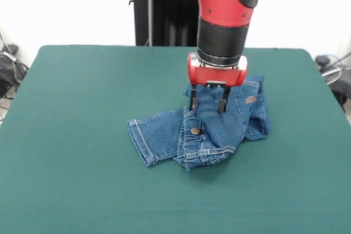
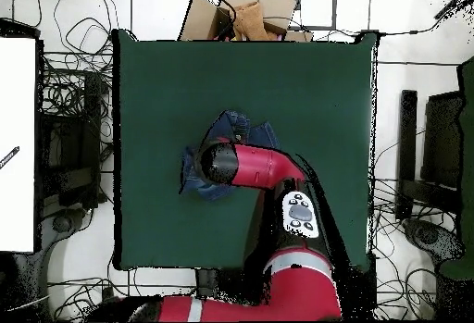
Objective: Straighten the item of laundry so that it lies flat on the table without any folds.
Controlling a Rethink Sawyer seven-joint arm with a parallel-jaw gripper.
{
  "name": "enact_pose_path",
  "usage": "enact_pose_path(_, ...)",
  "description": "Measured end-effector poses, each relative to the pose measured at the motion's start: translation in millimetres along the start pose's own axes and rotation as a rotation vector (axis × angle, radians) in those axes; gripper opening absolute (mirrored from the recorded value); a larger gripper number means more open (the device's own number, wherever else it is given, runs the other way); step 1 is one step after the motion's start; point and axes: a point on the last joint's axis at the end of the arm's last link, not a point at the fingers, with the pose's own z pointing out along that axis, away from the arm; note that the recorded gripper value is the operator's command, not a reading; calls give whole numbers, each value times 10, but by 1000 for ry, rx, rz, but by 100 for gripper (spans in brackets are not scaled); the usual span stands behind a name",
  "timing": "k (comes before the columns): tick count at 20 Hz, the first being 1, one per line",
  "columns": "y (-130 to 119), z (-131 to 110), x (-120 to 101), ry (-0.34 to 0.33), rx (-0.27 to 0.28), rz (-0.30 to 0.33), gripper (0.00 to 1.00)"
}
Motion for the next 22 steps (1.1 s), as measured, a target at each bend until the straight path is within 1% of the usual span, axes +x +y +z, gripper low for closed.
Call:
enact_pose_path(4,42,94,67,8,2,-19,100)
enact_pose_path(7,59,153,86,0,4,-25,100)
enact_pose_path(16,58,174,72,-18,7,-26,100)
enact_pose_path(17,62,174,72,-18,7,-26,0)
enact_pose_path(22,89,172,72,-19,7,-31,0)
